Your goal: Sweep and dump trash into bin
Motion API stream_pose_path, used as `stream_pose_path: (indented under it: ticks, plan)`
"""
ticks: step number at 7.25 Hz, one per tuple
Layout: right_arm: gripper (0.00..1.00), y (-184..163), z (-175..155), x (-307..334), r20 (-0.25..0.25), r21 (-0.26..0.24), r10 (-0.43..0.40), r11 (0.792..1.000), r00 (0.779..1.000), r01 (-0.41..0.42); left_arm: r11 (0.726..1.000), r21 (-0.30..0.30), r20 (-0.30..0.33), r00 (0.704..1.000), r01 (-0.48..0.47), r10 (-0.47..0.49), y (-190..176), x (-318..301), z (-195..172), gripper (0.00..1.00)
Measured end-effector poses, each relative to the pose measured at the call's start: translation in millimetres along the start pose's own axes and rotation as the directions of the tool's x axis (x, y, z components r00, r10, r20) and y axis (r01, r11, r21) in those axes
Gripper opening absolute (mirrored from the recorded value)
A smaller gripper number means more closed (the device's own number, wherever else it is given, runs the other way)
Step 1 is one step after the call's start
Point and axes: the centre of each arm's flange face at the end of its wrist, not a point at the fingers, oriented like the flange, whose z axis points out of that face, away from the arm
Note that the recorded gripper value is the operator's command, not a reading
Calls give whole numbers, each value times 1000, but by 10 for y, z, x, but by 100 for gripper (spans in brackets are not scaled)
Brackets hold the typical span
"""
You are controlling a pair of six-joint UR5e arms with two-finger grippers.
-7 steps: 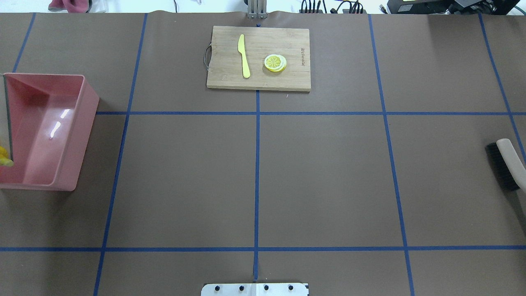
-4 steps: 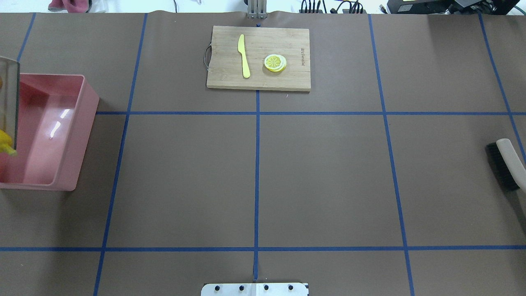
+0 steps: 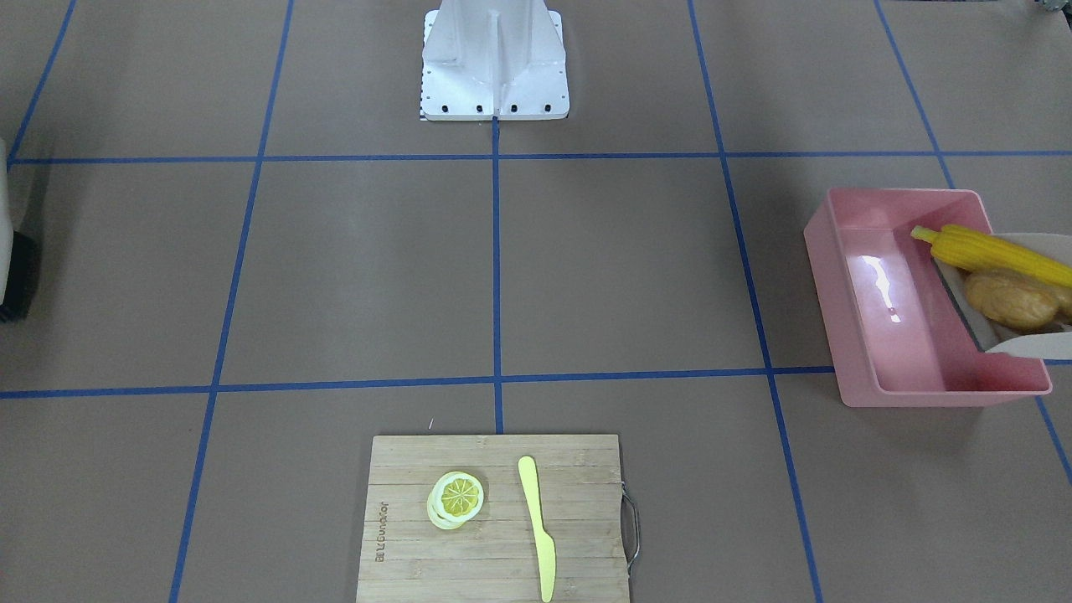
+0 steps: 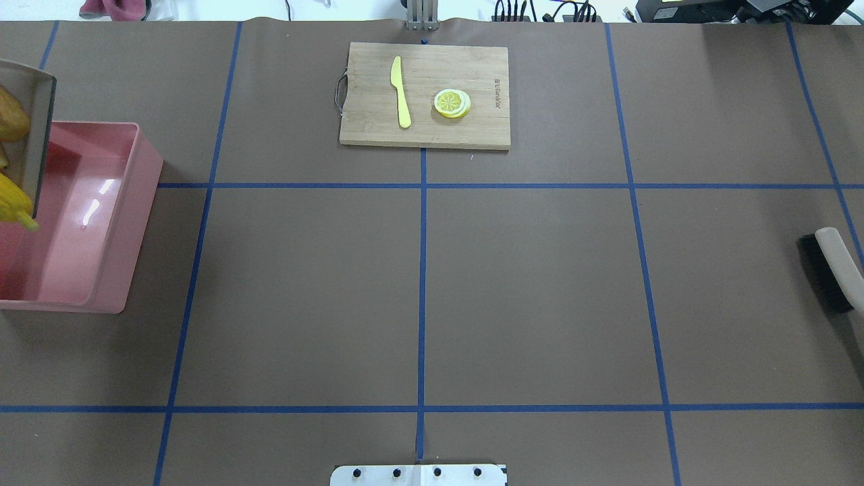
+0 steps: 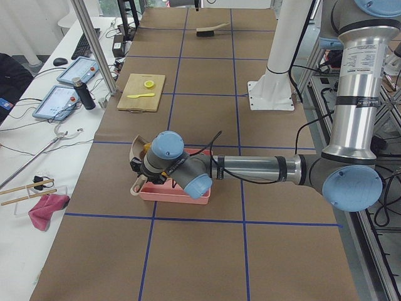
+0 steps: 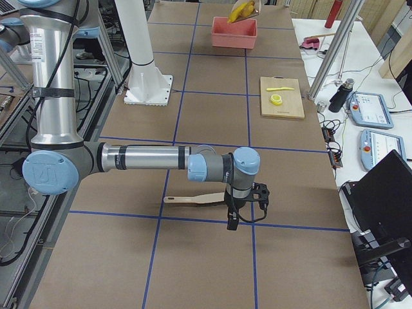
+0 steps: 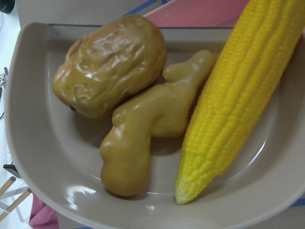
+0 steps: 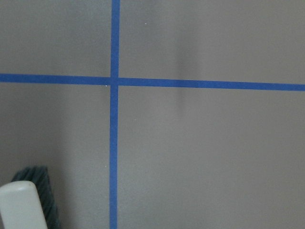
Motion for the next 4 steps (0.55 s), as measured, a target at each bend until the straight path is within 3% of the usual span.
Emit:
stream_pose_path:
  ticks: [2,4]
  plan:
    - [100,42,-302,-212,23,46,62,997,998,-63,977,-43,20,977,-211,212,-19,-167,-34,0]
    - [100,113,-437,-317,57,68,54,996,997,-58,953,-51,36,953,-297,299,-83,-259,-89,0]
